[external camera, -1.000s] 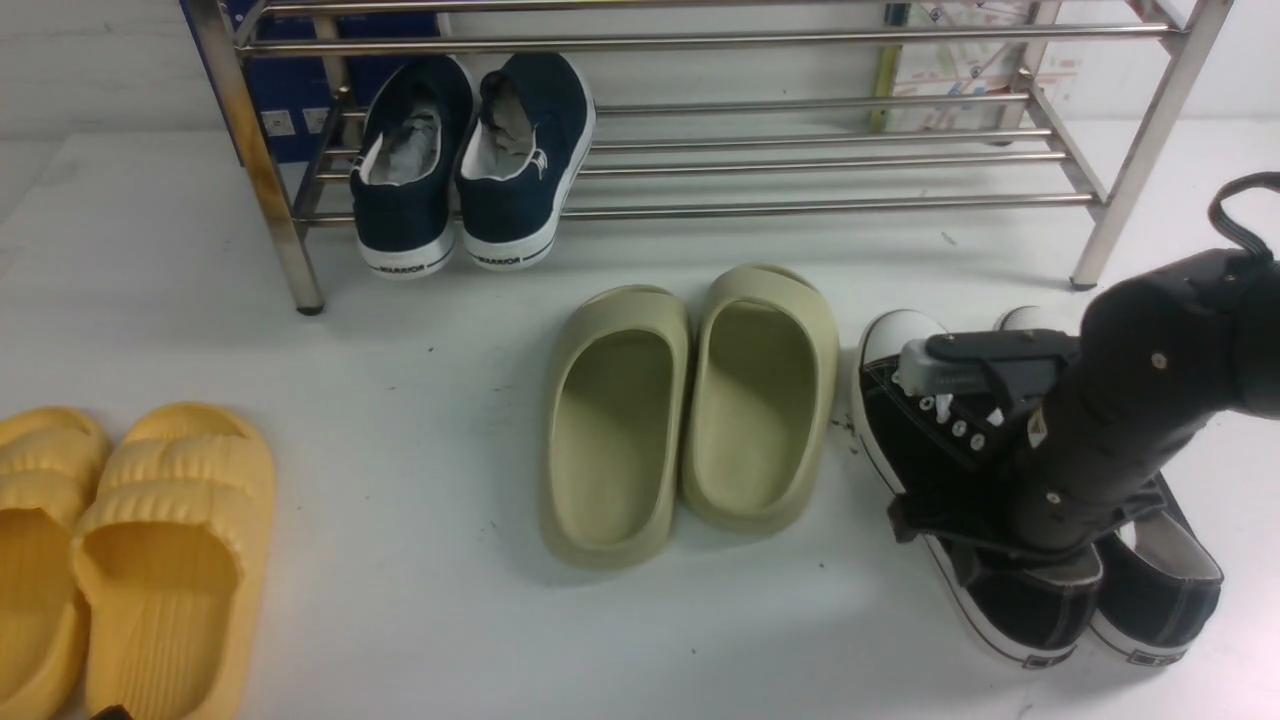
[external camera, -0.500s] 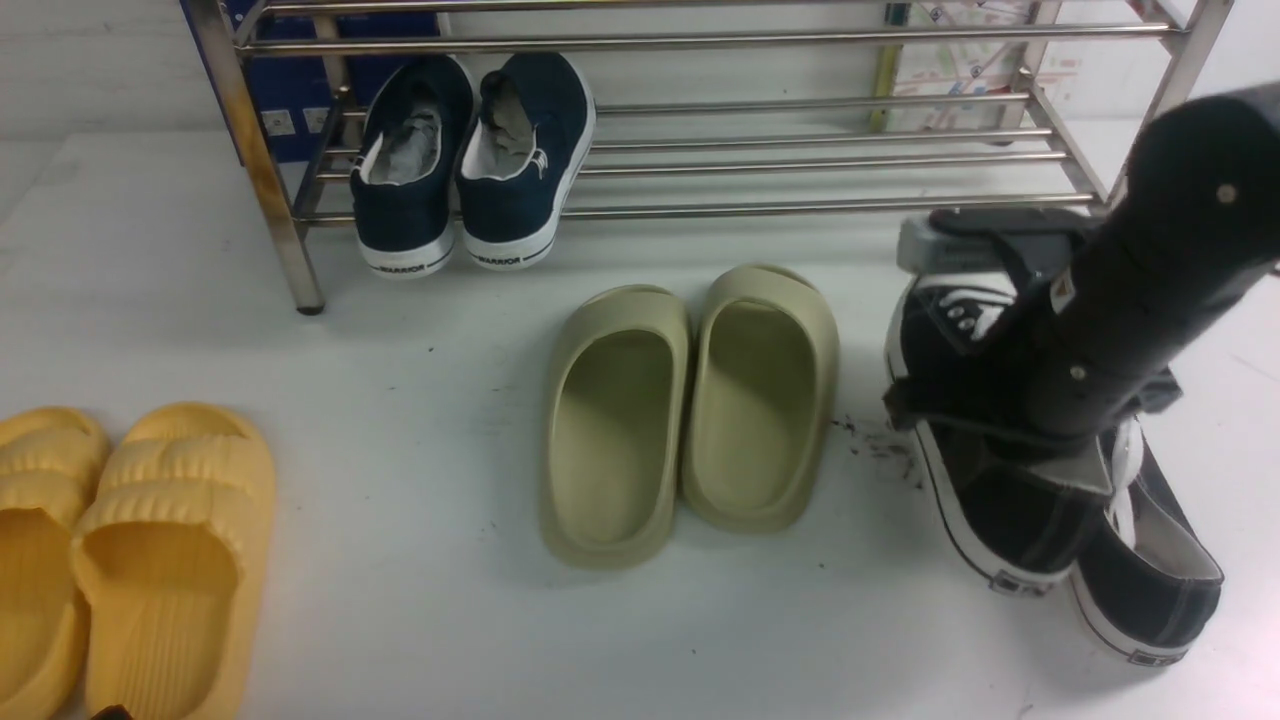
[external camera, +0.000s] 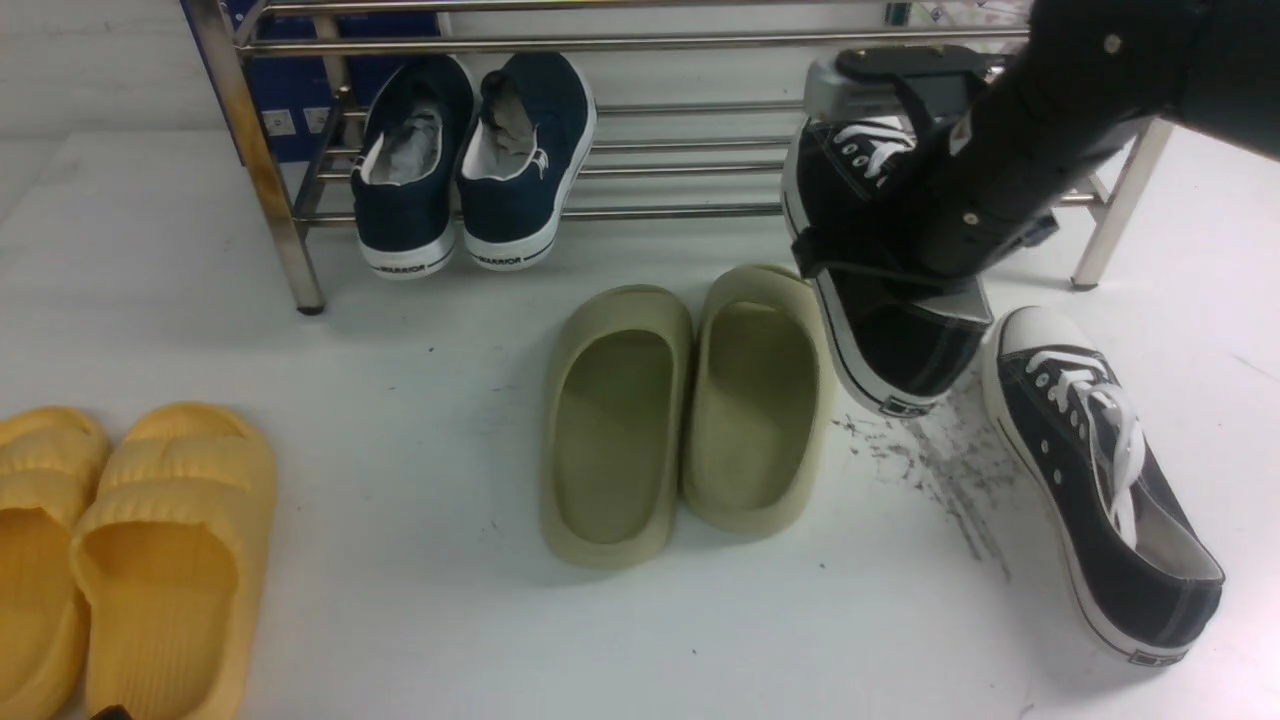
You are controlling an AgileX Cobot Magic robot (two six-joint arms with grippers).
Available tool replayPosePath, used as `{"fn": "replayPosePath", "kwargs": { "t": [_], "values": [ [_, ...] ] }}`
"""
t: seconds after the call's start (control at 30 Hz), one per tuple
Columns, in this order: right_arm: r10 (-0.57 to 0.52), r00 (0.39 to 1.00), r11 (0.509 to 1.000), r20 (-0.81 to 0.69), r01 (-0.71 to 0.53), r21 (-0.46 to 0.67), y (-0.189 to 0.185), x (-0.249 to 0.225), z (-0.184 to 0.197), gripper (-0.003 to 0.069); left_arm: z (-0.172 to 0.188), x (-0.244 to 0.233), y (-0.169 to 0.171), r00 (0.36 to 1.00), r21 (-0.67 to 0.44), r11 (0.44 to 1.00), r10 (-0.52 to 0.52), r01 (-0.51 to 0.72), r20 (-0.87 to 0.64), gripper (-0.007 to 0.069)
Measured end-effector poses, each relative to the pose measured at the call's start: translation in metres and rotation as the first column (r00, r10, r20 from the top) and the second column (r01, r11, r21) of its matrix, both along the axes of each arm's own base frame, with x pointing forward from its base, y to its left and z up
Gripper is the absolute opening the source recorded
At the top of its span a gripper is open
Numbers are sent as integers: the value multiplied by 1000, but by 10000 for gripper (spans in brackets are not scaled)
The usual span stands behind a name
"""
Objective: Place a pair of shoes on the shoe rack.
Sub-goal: Use the right arm to put a shoe into the shoe rack
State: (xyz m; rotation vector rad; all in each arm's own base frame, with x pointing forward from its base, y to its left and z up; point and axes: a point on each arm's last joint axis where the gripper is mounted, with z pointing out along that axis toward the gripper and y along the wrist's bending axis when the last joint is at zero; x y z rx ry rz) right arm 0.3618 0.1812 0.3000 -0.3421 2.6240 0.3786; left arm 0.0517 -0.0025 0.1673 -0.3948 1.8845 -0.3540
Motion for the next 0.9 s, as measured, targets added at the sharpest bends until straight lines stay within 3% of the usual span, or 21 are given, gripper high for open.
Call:
{"fn": "replayPosePath", "kwargs": {
  "t": [0.47,0.9],
  "values": [
    [15,1000,1000,16,-15,2,25,53,-25,11,0,0,0,1000,0,1000,0,0,0,239],
    [-24,991,998,135,17,55,24,95,-9,11,0,0,0,1000,0,1000,0,0,0,239]
  ]
}}
